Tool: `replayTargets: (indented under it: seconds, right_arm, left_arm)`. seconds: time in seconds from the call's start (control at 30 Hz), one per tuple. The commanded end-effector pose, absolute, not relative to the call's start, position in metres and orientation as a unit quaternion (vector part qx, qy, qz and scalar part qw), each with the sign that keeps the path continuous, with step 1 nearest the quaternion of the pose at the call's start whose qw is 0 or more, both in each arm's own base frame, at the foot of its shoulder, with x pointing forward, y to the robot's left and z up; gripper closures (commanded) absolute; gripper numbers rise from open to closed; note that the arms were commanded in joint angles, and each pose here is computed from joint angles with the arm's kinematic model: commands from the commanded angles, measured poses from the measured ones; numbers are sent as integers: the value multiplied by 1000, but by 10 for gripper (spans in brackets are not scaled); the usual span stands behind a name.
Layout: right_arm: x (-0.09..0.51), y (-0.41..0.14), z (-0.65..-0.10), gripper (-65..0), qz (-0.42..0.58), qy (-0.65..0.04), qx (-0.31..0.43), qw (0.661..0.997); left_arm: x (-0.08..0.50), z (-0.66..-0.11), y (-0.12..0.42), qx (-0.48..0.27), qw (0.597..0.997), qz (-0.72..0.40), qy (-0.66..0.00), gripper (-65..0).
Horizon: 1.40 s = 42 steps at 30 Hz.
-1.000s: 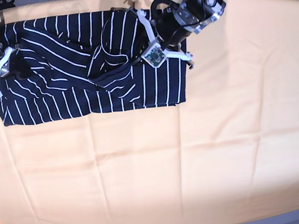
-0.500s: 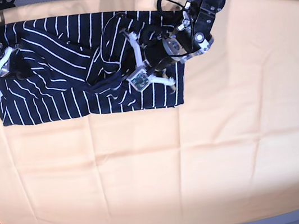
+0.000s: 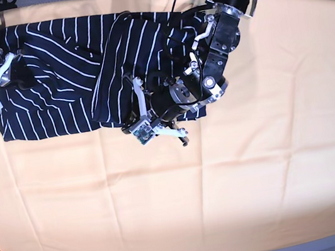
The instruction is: Fold the T-shirt properly
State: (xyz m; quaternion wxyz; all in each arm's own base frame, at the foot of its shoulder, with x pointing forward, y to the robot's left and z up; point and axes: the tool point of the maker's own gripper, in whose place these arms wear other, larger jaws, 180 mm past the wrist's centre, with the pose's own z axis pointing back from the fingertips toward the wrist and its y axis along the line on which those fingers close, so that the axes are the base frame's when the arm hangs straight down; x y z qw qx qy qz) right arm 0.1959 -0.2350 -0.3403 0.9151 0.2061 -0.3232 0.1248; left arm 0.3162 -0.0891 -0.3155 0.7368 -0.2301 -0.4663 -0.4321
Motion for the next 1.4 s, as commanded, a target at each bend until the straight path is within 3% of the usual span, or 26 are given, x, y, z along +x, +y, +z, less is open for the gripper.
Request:
replayTargets:
  seconds: [0.0, 0.23, 0.4, 0.53, 0.6, 0.73, 0.97, 1.17, 1.37]
  right_arm:
    - [207, -235, -325, -48, 134, -353, 206, 903]
    - [231, -243, -304, -95, 131, -400, 194, 886]
    - [254, -265, -275, -114, 116, -451, 164, 869]
    - [249, -289, -268, -331, 96, -457, 134, 874]
    - [242, -300, -270, -393, 84, -451, 122, 880]
    - [225, -319, -289, -392, 69, -414, 86, 904]
    - [188, -344, -340, -392, 11, -342, 87, 935]
    - [176, -351, -364, -392, -42, -327, 122, 936]
    - [172, -333, -371, -392, -90, -331, 207, 916]
  left_arm:
    - [322, -291, -92, -236, 718, -434, -491, 0]
    - [244, -298, -78, -304, 663, -530, -432, 0]
    - [222, -323, -54, -288, 683, -541, -396, 0]
    - [225, -348, -25, -225, 716, -542, -379, 0]
    - [230, -355, -14, -198, 727, -536, -381, 0]
    - [243, -359, -2, -155, 741, -524, -390, 0]
    - [238, -362, -2, -159, 745, -522, -385, 0]
    - [231, -365, -4, -171, 748, -517, -379, 0]
    - [223, -368, -5, -184, 752, -512, -372, 0]
